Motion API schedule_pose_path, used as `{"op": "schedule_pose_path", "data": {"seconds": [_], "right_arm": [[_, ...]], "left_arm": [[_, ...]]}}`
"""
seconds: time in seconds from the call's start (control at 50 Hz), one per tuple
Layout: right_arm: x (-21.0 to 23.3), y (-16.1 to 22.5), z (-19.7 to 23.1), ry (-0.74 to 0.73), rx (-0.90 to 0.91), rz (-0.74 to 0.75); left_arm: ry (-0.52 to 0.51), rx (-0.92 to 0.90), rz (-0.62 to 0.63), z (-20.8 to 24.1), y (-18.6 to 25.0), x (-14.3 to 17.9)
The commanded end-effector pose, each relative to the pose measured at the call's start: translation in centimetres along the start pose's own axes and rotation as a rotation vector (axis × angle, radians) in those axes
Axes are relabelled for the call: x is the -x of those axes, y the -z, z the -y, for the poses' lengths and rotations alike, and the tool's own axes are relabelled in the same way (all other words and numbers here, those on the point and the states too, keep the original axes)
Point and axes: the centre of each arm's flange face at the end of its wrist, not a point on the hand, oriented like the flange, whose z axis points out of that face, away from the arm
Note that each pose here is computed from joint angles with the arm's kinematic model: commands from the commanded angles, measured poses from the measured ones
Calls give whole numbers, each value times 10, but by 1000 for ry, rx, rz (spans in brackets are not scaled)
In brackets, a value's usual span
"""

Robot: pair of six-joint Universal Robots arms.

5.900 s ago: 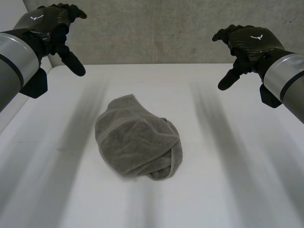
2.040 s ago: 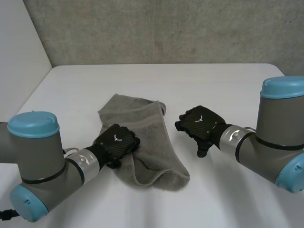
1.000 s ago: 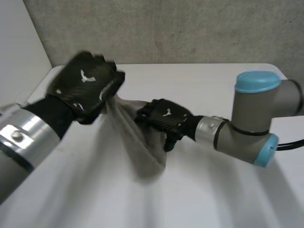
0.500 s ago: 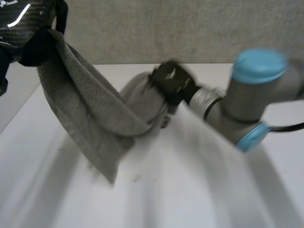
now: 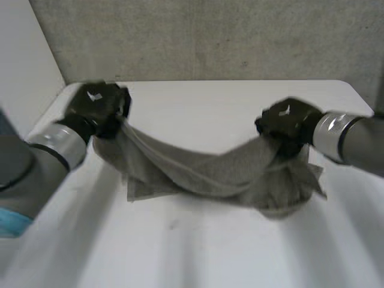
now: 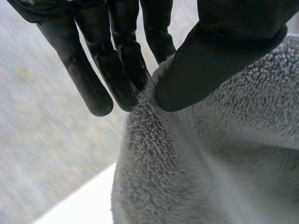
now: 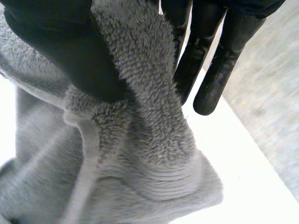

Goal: Fold the towel.

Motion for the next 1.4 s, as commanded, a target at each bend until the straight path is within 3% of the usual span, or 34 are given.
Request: {"op": "schedule_pose_path", "data": {"seconds": [0.02,0.16,0.28,0.54,0.88,1.04,1.2,1.4], "right_arm": [[6,-36,-46,-1,171,-7],[-6,-31,-71,-130,211,-51],[-14,-4,-80,-227,150,-96],[17,24,-129,-440,200,-32],[25,26,-135,-490,166,-43],[0,50,-104,-400,64,-155],[8,60,-114,-405,180,-78],[22,46,-137,-430,273,11]], "left_arm": [[34,155,-9,-55,-19,-11],[42,188,-2,-66,-19,-9],[44,200,5,-69,-18,-7],[46,207,10,-76,-15,-7],[49,216,27,-80,-14,-1],[49,213,30,-79,-14,0],[49,213,29,-79,-14,0],[49,214,29,-79,-14,0]]}}
